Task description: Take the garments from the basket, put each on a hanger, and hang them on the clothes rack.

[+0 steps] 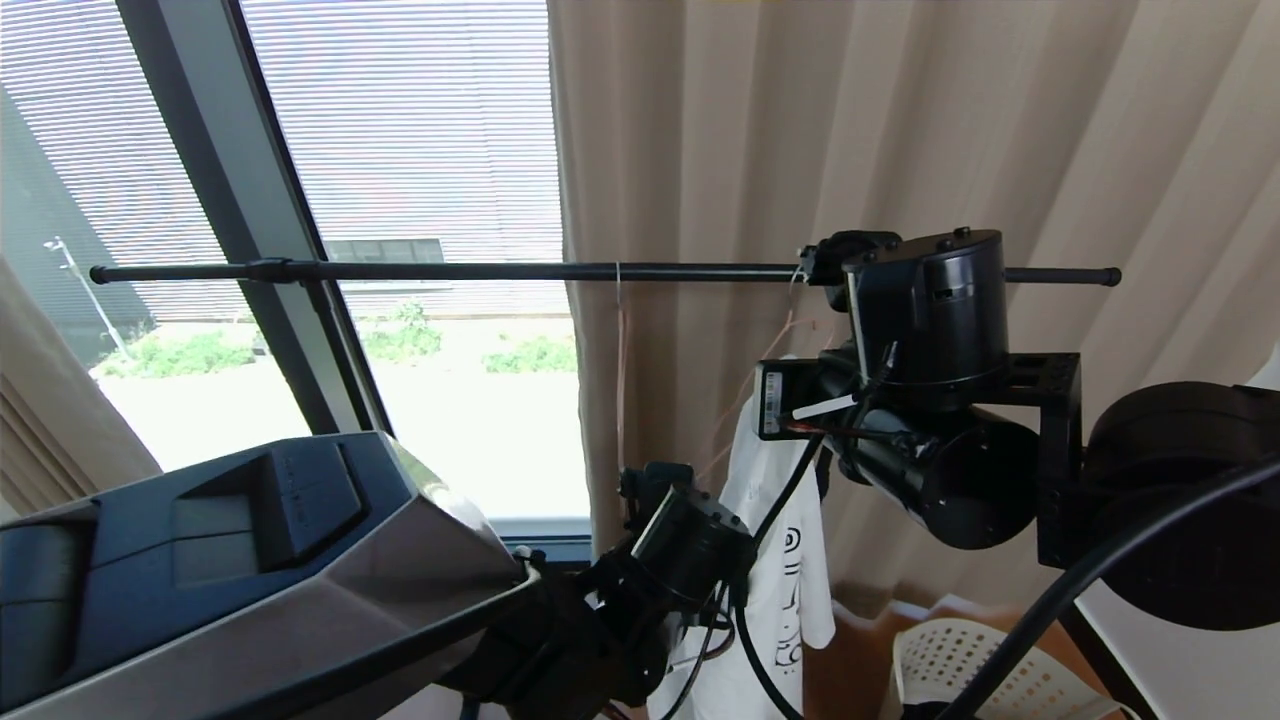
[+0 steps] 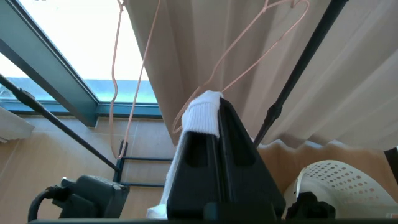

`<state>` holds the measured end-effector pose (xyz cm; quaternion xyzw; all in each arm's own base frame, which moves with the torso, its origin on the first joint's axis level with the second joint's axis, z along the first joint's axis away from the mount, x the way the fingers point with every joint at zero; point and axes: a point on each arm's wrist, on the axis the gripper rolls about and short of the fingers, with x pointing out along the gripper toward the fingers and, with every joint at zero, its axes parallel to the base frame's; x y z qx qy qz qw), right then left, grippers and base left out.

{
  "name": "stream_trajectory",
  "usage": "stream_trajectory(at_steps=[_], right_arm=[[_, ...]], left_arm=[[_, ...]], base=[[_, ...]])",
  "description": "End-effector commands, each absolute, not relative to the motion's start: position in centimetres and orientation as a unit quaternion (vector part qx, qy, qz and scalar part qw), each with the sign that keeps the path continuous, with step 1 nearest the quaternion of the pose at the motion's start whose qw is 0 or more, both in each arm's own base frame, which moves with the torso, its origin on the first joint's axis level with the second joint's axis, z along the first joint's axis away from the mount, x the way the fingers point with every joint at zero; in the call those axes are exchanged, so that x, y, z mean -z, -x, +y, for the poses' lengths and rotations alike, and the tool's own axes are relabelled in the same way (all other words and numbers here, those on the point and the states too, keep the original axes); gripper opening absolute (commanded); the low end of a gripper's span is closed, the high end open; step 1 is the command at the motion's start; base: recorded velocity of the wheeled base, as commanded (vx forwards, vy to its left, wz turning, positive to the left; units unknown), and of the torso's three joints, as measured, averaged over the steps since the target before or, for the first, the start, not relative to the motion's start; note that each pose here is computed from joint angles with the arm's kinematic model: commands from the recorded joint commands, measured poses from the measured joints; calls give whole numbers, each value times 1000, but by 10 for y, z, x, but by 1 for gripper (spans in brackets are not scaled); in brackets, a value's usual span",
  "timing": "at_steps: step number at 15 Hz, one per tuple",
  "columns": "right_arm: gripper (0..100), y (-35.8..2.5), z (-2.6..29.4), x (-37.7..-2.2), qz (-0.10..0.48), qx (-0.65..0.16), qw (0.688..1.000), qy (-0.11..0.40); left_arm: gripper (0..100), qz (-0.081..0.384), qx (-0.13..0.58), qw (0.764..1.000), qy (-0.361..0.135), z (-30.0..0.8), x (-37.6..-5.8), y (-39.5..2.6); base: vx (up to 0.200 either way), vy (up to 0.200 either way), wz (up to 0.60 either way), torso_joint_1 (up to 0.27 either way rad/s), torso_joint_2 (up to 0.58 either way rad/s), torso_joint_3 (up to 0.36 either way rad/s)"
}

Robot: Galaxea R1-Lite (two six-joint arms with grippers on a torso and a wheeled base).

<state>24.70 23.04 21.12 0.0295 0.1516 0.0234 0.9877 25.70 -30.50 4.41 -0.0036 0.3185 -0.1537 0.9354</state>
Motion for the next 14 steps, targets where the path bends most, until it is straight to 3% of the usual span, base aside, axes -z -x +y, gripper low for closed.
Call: stream_trajectory(at_steps=[1,7,8,12,14], right_arm=[[0,-251,226,-213,149,-16,988,-32],[0,-268,212,-216,144,15,989,-39],[0,-269,212,-215,144,17,989,-39],[0,-274,204,-215,144,30,988,-39],[0,-274,197,-211,153,36,987,-12]], left_arm=[[100,329,153,932,-8,-305,-35,-253],[100,328,153,932,-7,-288,-51,-239],[0,327,153,933,-7,-285,-54,-237],[0,316,158,935,0,-270,-74,-223],[0,287,151,946,14,-249,-103,-230]], base=[[0,0,0,0,0,0],[0,0,0,0,0,0],[0,0,0,0,0,0],[0,0,0,0,0,0],[0,0,0,0,0,0]])
